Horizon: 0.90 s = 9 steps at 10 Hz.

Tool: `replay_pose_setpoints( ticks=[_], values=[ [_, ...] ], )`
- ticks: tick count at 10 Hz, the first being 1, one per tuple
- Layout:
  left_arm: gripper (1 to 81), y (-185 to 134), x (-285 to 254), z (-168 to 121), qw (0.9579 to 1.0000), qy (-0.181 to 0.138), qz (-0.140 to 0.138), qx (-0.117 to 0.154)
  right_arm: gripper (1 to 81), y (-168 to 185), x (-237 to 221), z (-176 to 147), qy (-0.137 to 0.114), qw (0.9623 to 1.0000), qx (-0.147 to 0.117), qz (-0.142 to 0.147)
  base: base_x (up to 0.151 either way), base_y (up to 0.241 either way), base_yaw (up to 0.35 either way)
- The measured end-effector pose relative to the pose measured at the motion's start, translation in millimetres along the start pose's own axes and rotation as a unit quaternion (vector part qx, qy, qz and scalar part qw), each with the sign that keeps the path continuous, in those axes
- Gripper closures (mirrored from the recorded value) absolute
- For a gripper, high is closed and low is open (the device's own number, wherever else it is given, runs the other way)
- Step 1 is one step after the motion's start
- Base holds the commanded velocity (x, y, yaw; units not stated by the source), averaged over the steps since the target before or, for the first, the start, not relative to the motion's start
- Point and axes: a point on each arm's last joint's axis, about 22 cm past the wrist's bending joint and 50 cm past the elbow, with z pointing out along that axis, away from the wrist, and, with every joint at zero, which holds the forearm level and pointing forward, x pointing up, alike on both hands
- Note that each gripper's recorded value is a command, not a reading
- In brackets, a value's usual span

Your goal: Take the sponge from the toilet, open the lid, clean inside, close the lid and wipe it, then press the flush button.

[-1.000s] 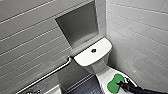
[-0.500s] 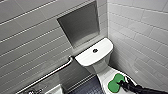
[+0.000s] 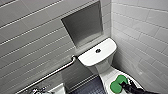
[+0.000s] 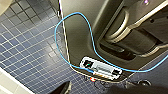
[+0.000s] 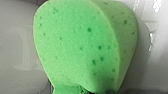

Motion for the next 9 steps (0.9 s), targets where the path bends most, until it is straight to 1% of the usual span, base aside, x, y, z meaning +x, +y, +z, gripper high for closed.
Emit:
replay_pose_setpoints(
  ticks=[2,4,5,6,7,9],
  values=[
    [1.0,4,1,2,1.0,0.001,0.001,-0.002,81.1,9,-6,-15,0.012,0.9999,0.001,0.011,0.0,0.0,0.0],
    [1.0,5,1,2,1.0,0.001,0.001,-0.003,81.1,32,-14,-38,0.02,0.9996,-0.007,0.02,0.0,0.0,0.0],
    [1.0,5,1,2,1.0,0.001,0.001,-0.003,81.1,46,-22,-55,0.023,0.9993,-0.012,0.029,0.0,0.0,0.0],
    [1.0,5,1,2,1.0,0.001,0.001,-0.003,81.1,68,-29,-82,0.035,0.9981,-0.027,0.042,0.0,0.0,0.0],
    [1.0,5,1,2,1.0,0.001,0.001,-0.003,81.1,91,-32,-104,0.053,0.9962,-0.045,0.052,0.0,0.0,0.0],
    [1.0,5,-1,2,1.0,0.0,0.0,-0.003,81.1,132,-42,-141,0.087,0.9908,-0.08,0.067,0.0,0.0,0.0]
  ],
)
